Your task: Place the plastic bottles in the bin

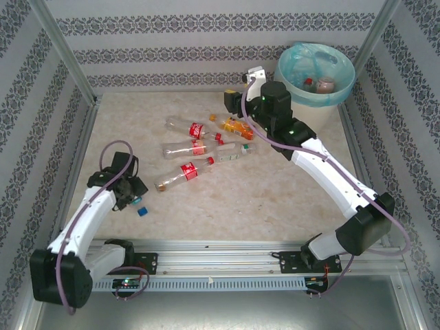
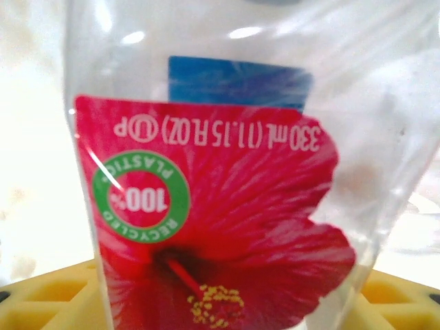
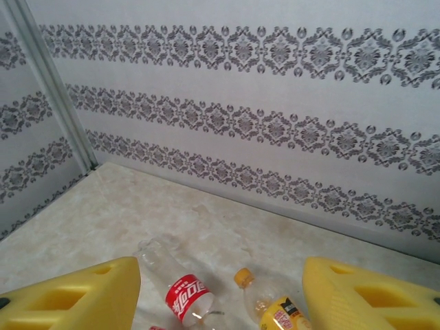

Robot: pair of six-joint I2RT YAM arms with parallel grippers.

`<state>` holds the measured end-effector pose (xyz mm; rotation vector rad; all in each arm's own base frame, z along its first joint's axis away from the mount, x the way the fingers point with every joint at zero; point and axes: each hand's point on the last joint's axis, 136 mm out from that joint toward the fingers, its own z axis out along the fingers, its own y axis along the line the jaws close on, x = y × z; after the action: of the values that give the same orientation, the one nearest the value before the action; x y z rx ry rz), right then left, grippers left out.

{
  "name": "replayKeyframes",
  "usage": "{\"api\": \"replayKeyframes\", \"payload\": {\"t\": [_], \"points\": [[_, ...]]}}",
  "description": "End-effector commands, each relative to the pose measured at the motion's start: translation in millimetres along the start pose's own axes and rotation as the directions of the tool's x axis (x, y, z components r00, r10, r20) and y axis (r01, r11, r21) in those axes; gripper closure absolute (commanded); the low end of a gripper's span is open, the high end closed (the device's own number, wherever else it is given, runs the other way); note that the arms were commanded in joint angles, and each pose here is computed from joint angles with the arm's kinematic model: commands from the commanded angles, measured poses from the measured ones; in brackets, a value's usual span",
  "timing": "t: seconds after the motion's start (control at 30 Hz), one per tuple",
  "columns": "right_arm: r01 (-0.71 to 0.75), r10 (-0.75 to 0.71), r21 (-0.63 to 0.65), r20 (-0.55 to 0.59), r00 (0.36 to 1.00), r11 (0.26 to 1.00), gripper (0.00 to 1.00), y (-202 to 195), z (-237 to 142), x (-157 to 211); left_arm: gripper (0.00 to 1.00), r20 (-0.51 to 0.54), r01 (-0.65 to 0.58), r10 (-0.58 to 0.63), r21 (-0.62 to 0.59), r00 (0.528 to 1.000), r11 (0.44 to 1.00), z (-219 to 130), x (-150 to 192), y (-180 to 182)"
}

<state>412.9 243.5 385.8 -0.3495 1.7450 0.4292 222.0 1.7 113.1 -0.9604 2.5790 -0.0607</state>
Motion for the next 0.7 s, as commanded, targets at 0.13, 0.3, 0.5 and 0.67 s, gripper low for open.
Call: {"api": "replayKeyframes", "payload": {"t": [0.13,0.3,0.5,0.67], "points": [[0.004,0.001,-0.107,0.042,0.999,0.994,0.35,27,-15,-19,0.39,0.541,-0.352,0.149,0.294,0.828,0.889,-111,-94,-78],[0.032,-0.018,-0.235,0.062,0.998,0.972,0.34,48,-31,-24,0.43,0.725,-0.554,0.11,0.409,0.68,0.725,-166,-127,-149],[0.01,0.018,-0.33,0.08,0.997,0.944,0.34,63,-54,-31,0.46,0.842,-0.797,0.221,0.334,0.492,0.503,-193,-106,-231],[0.034,0.006,-0.433,0.091,0.996,0.901,0.34,80,-70,-26,0.43,0.928,-0.952,0.255,0.219,0.271,0.213,-210,-40,-276]]}}
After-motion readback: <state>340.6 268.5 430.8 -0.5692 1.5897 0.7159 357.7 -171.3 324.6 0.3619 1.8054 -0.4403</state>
